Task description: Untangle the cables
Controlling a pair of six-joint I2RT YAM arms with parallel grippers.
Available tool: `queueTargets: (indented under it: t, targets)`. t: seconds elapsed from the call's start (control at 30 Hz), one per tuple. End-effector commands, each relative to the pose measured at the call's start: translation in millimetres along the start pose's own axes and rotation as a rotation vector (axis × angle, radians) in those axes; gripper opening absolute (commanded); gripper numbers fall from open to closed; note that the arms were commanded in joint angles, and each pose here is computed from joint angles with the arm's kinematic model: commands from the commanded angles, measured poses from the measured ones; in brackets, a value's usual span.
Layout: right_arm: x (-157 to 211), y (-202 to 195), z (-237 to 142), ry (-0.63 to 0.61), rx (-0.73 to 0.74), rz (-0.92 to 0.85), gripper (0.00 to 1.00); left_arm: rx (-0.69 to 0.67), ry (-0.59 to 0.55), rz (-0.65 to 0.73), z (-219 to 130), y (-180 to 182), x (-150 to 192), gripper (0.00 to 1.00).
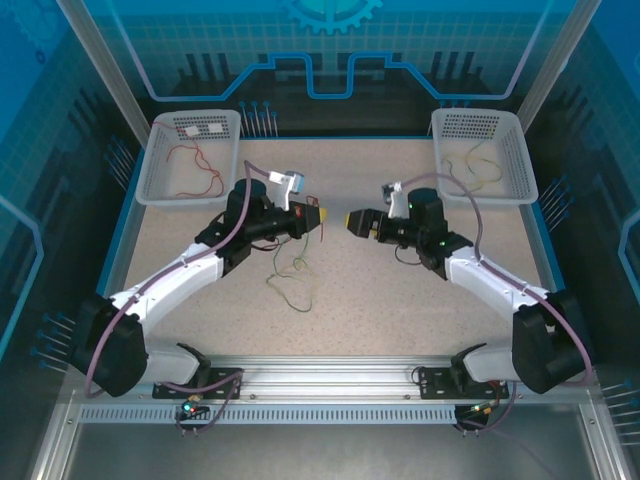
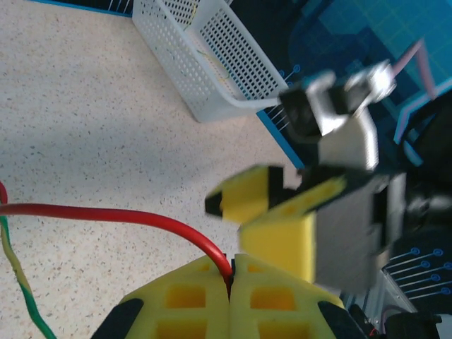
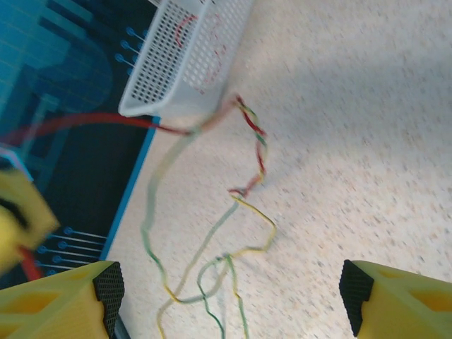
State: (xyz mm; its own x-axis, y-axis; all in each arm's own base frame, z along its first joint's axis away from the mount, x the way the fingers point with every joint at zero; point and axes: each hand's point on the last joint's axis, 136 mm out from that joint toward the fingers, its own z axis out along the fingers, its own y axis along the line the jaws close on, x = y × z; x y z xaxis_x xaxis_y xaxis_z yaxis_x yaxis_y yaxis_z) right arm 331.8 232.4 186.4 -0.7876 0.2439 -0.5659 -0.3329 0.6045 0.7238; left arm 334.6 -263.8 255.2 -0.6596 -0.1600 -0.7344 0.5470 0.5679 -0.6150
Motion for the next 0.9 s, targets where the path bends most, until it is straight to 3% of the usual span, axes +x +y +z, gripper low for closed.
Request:
queueTargets:
  t: [0.0, 0.2, 0.37, 0.57, 0.67, 0.87]
  targets:
    - [-13, 26, 5, -0.106, -0.139, -0.101, 0.82, 0.045, -0.029, -0.007, -4, -7, -6, 0.00]
    - [6, 53, 45, -0.007, -0.283, -0.145, 0.81, 0.064, -0.018, -0.011, -1, -9, -6, 0.00]
    - [1, 74, 73, -0.007, -0.376, -0.128, 0.81, 0.068, -0.028, -0.011, -3, -10, -7, 0.00]
    - [6, 86, 104, 0.041, -0.382, -0.142, 0.79, 0.067, -0.038, -0.006, -7, -10, -7, 0.00]
    - [10, 81, 115, 0.035, -0.352, -0.150, 0.72, 0.072, -0.055, -0.001, -11, -13, -10, 0.00]
    - [11, 65, 124, 0.016, -0.271, -0.152, 0.36, 0.079, -0.101, -0.018, -18, -12, -15, 0.00]
